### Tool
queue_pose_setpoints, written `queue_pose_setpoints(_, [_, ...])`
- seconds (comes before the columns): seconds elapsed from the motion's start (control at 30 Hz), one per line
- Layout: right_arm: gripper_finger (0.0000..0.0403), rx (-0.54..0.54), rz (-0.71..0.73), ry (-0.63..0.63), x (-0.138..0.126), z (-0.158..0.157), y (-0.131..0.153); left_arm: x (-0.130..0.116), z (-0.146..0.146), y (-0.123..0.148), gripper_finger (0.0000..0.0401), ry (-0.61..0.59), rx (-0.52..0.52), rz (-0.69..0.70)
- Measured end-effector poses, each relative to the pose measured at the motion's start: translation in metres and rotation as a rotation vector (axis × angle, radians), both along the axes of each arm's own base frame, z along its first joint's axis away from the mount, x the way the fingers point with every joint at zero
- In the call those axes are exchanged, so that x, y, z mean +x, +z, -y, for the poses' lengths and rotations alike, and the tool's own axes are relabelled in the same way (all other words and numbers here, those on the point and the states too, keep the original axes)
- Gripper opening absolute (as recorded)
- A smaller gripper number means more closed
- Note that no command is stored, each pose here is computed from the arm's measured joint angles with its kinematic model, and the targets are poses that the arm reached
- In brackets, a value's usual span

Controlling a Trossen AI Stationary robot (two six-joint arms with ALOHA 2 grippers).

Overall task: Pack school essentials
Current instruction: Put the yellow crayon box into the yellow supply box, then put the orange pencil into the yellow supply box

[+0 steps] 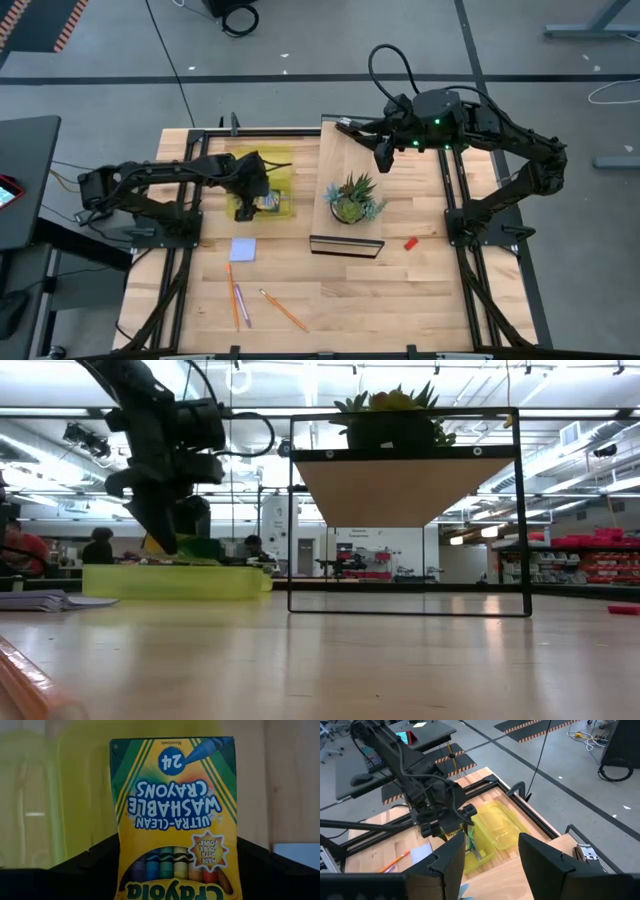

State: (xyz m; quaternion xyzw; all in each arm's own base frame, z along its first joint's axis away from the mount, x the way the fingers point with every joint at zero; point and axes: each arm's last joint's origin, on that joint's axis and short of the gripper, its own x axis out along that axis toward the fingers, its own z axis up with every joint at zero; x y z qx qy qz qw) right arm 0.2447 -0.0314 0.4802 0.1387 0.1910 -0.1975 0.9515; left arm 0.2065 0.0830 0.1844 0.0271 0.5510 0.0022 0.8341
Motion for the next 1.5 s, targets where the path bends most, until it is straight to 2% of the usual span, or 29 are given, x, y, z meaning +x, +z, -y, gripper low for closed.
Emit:
queue_pose_setpoints(0.3, [0.019,-0.001,0.003,0.0,0.0,0.0,0.0,-0.007,0.0,-0.014,0.0317,0.094,0.015,-0.033])
queue_pose_setpoints(0.7, [0.019,-0.001,0.008,0.0,0.0,0.0,0.001,-0.007,0.0,-0.014,0.0396,0.112,0.027,-0.037])
queue_pose_setpoints(1.2, [0.019,-0.004,0.007,0.001,0.0,0.0,0.001,-0.013,0.002,-0.009,0.0393,0.16,0.002,-0.049])
queue_pose_setpoints(1.37, [0.019,-0.019,0.004,-0.017,0.0,0.002,0.001,-0.018,0.007,0.008,0.0392,0.146,0.02,0.003])
queue_pose_setpoints(1.5, [0.019,-0.027,0.002,-0.027,-0.001,0.004,0.001,-0.017,0.016,0.025,0.0388,0.09,0.027,0.081])
